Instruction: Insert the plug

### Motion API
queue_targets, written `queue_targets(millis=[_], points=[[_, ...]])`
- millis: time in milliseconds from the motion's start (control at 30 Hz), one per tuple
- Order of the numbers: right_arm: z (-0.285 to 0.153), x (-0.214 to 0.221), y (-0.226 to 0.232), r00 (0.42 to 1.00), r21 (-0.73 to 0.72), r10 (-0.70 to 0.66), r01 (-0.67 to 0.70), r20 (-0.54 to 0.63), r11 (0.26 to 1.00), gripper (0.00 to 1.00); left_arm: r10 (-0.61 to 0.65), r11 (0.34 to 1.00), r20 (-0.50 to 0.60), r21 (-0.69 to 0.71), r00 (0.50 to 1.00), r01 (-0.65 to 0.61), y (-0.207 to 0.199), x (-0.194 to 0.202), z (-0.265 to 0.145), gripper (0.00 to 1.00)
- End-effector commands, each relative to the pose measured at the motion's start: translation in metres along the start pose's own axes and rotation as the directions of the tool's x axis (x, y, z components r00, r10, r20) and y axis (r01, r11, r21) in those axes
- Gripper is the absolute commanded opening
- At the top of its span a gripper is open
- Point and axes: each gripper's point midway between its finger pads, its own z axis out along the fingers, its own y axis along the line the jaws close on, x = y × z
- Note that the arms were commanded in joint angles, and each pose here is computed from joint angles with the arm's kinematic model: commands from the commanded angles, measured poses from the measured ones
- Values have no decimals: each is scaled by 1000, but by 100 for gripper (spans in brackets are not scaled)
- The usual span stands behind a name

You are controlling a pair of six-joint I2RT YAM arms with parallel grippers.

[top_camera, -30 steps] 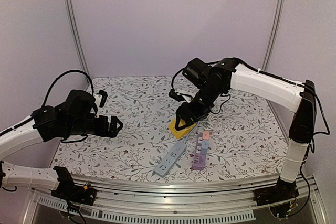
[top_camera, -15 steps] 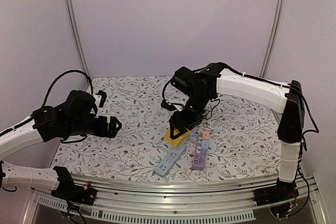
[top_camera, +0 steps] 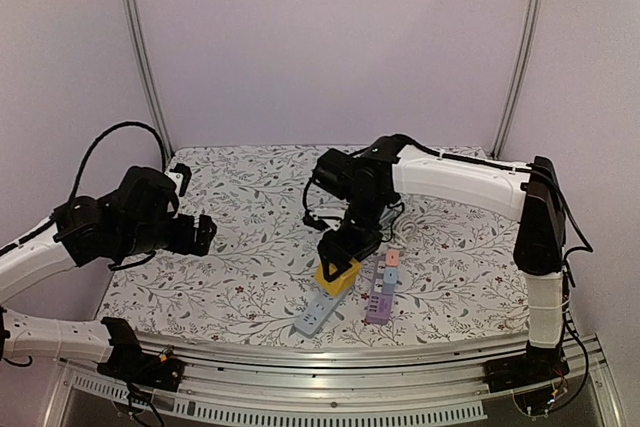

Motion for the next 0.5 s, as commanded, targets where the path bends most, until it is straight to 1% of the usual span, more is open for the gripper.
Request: queue_targets(millis=[0, 167, 267, 467], points=[[4, -4, 1, 1000, 9, 7, -7, -1, 1000, 0, -4, 987, 22, -163, 1000, 8, 31, -2, 0, 100], [12, -2, 1, 1000, 9, 1, -1, -21, 1000, 0, 21, 983, -4, -184, 1000, -21, 29, -2, 6, 100], [15, -3, 2, 1000, 2, 4, -4, -26, 1000, 0, 36, 984, -16, -172, 999, -38, 26, 0, 7, 100], [20, -3, 3, 999, -4, 14, -14, -32, 1000, 0, 37, 987, 11, -156, 999, -35, 26, -2, 4, 100]])
